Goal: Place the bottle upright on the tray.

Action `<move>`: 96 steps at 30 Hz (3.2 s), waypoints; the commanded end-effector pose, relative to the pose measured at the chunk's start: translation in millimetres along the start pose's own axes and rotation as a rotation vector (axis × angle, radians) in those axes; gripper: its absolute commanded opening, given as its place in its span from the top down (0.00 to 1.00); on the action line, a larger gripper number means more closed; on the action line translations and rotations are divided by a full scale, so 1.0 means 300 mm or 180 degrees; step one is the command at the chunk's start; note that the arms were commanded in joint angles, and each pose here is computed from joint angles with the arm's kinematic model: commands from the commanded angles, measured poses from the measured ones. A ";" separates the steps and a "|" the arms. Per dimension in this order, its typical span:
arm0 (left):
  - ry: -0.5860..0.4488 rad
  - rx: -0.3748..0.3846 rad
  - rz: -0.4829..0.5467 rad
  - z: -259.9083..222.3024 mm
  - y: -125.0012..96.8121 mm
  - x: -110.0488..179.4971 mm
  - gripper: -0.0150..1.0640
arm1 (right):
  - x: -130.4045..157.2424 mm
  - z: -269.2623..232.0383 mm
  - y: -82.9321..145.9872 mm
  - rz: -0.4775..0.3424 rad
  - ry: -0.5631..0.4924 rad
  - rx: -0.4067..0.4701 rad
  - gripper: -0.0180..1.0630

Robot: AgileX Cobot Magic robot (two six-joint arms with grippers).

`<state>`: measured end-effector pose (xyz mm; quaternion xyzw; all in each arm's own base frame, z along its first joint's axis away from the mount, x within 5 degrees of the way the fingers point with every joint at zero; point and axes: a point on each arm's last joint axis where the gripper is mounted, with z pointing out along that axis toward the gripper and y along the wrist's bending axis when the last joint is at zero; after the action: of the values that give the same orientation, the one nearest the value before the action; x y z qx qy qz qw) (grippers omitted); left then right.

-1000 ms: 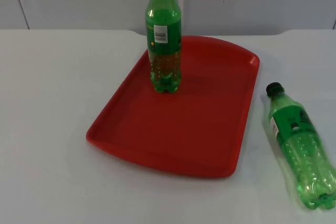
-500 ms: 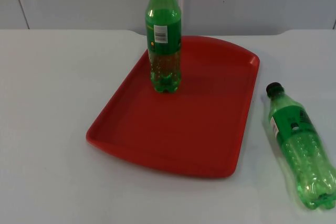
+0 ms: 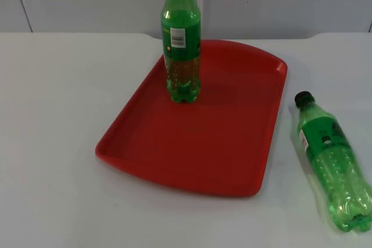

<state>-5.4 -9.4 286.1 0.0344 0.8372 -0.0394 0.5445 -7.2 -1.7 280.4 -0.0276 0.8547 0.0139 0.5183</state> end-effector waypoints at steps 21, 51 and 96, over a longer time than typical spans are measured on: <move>0.0243 -0.0212 0.0033 0.015 0.023 0.035 0.15 | 0.001 0.000 0.000 0.0008 -0.0018 0.0018 0.01; 0.0243 -0.0208 0.0025 0.015 0.023 0.035 0.03 | 0.001 0.000 0.000 0.0008 -0.0018 0.0018 0.01; 0.0243 -0.0208 0.0025 0.015 0.023 0.035 0.03 | 0.001 0.000 0.000 0.0008 -0.0018 0.0018 0.01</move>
<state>-4.7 -3.0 275.8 0.0195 0.8581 -0.0077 0.5131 -7.2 -1.7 280.4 -0.0276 0.8547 0.0139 0.5183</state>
